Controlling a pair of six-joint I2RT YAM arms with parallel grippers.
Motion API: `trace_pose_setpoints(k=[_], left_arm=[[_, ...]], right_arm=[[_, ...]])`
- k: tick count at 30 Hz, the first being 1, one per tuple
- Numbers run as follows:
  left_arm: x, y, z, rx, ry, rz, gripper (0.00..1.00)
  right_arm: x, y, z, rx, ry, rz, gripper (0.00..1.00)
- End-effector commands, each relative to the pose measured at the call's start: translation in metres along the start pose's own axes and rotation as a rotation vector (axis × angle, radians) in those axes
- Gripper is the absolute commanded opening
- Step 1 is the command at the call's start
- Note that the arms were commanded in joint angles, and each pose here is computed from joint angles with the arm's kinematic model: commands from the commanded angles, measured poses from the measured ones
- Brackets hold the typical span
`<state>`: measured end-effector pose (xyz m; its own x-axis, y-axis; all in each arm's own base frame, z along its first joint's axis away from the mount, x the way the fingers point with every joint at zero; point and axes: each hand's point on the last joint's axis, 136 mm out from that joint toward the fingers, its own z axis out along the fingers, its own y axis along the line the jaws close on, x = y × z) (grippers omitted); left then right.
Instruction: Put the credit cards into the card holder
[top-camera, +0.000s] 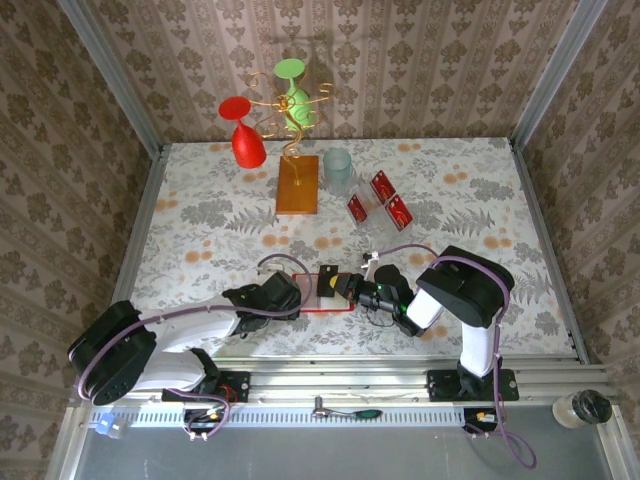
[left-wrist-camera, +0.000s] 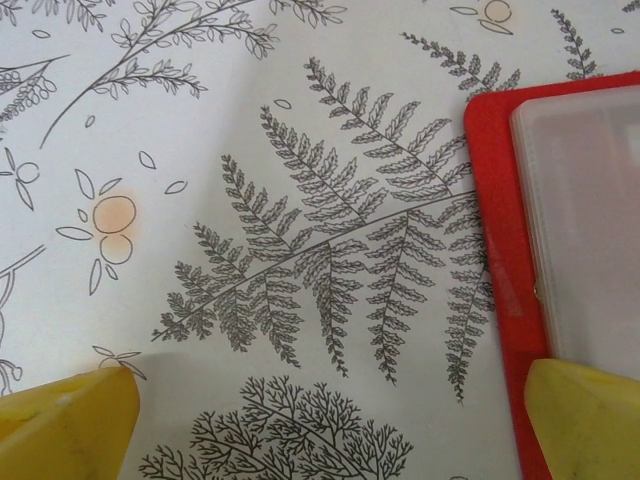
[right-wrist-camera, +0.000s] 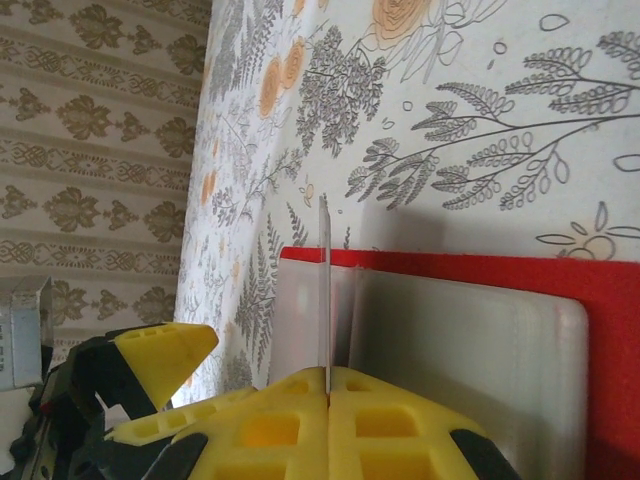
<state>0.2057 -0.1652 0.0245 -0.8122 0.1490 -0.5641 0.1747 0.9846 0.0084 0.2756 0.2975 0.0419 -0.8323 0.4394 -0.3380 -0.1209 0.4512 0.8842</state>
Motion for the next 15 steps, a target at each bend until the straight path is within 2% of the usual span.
trace_pose_setpoints(k=[1, 15], left_arm=[[0.006, 0.005, 0.003, -0.026, 0.01, 0.003, 1.0], [0.012, 0.002, 0.009, -0.017, 0.027, 0.007, 1.0]], right_arm=[[0.004, 0.0, 0.003, -0.005, 0.009, -0.002, 0.0], [0.019, -0.019, -0.002, 0.066, 0.033, 0.021, 0.0]])
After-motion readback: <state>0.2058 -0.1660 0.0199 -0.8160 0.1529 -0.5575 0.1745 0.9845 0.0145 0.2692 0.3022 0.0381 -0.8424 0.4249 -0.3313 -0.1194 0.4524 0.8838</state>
